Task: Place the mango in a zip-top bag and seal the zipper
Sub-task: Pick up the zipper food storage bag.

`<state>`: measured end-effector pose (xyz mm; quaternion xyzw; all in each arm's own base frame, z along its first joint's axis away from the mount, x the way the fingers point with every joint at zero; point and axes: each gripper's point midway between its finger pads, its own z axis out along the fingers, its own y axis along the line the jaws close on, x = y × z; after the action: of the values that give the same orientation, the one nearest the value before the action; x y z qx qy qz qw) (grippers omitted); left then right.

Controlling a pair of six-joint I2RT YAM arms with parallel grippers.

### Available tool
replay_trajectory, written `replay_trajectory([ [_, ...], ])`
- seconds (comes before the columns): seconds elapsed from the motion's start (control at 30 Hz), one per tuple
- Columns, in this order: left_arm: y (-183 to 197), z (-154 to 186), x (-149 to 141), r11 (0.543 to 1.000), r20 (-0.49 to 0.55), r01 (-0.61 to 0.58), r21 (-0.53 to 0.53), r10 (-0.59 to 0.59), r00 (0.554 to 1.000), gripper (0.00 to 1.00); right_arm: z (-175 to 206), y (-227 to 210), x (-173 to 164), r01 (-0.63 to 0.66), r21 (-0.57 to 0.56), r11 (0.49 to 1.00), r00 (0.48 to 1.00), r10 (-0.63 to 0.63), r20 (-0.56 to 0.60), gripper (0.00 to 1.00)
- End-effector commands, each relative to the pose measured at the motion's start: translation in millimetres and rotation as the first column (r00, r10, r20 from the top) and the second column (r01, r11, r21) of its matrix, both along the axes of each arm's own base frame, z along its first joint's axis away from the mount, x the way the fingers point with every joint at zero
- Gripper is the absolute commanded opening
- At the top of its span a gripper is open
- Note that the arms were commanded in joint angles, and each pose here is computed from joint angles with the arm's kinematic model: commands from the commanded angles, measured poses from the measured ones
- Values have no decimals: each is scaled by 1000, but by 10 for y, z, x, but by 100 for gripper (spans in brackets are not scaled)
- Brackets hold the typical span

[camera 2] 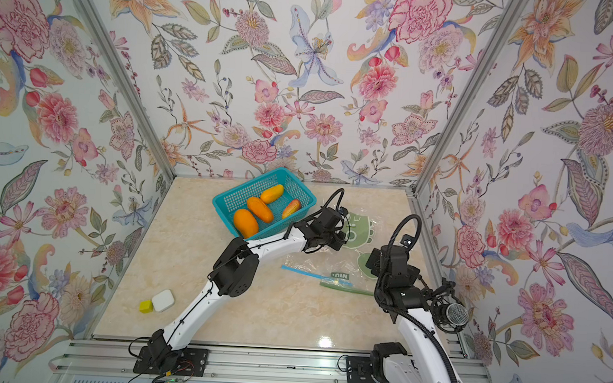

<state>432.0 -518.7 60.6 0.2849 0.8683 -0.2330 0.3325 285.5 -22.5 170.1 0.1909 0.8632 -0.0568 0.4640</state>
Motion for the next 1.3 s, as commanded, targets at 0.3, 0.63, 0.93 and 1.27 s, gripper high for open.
replay_trajectory([
  [0.3, 699, 1851, 176, 943, 84, -257, -213, 280, 956, 0, 360, 526, 182, -206, 332, 920, 976, 171, 134, 100],
  [0.63, 1383, 2783, 391, 762, -11, -439, -476, 494, 869, 0, 509, 1134, 381, -495, 634, 595, 864, 260, 430, 100],
  [0.93, 1696, 3310, 460, 542, -190, -492, -682, 518, 834, 0, 442, 1517, 476, -572, 599, 560, 816, 314, 485, 100],
  [1.27, 1942, 3858, 364, 413, -207, -442, -796, 501, 840, 0, 505, 1954, 747, -656, 638, 404, 752, 282, 596, 85],
])
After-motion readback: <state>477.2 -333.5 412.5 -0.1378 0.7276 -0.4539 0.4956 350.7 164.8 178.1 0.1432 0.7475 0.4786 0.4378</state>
